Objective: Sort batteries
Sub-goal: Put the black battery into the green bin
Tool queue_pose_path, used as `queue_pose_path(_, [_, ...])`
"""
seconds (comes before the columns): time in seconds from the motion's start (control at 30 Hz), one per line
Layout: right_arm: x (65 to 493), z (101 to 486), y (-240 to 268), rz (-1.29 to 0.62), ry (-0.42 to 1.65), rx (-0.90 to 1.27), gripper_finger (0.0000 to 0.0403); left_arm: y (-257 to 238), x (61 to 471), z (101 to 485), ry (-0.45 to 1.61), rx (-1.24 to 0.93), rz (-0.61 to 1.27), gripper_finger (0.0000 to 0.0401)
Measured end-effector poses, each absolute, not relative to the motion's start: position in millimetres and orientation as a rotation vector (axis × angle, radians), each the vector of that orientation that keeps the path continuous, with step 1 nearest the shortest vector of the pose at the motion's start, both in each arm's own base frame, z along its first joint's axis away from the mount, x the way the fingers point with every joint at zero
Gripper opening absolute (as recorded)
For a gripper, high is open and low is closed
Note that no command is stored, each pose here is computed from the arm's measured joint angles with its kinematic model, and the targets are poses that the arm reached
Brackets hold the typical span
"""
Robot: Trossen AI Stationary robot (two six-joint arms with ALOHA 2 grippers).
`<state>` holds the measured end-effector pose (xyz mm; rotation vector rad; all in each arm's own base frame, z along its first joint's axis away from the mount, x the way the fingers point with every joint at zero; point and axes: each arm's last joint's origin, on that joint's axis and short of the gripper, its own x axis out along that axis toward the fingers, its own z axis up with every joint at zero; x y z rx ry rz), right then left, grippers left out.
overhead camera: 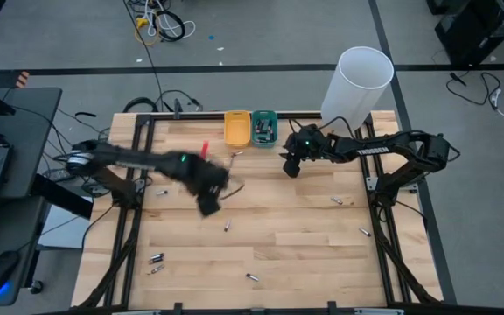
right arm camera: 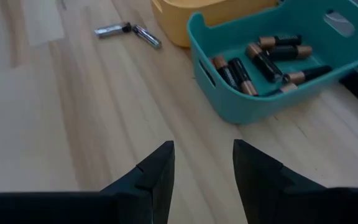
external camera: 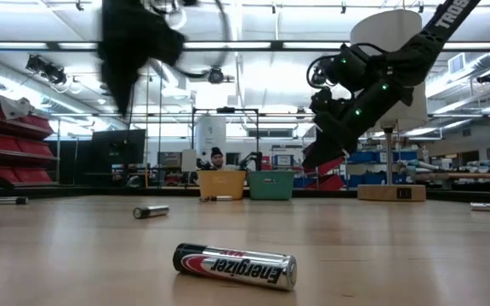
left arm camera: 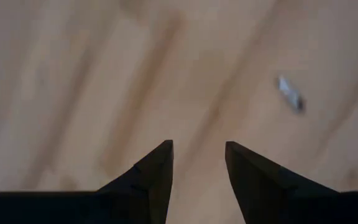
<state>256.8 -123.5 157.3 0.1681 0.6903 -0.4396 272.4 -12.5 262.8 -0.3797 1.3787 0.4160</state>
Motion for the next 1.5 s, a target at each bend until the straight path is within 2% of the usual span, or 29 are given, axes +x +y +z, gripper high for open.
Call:
queue_pose_path(0.33, [259.1, 156.8, -117.1, -0.318, 0.563, 0.217, 0.0149, -114.5, 219.7, 222.0, 1.600, -0.315, 0.201, 0.0161])
queue_pose_path(0.8, [265.8, 158.9, -103.6, -0.271, 0.514, 0.213, 0.0149, -183.7, 172.1, 190.3, 1.545, -0.516, 0.259, 0.0161])
queue_pose_path(1.03, [266.5, 160.1, -103.6, -0.273, 0.500, 0.218, 0.0149, -201.4, 145.4, 185.9, 1.566, -0.477, 0.274, 0.0161])
queue_pose_path(1.3, [268.2, 160.0, -98.9, -0.260, 0.502, 0.221, 0.0146, -195.8, 127.5, 165.2, 1.591, -0.470, 0.375, 0.0161])
queue_pose_path(1.5, [268.2, 159.3, -97.7, -0.259, 0.510, 0.230, 0.0145, -196.4, 127.8, 149.1, 1.559, -0.544, 0.292, 0.0161])
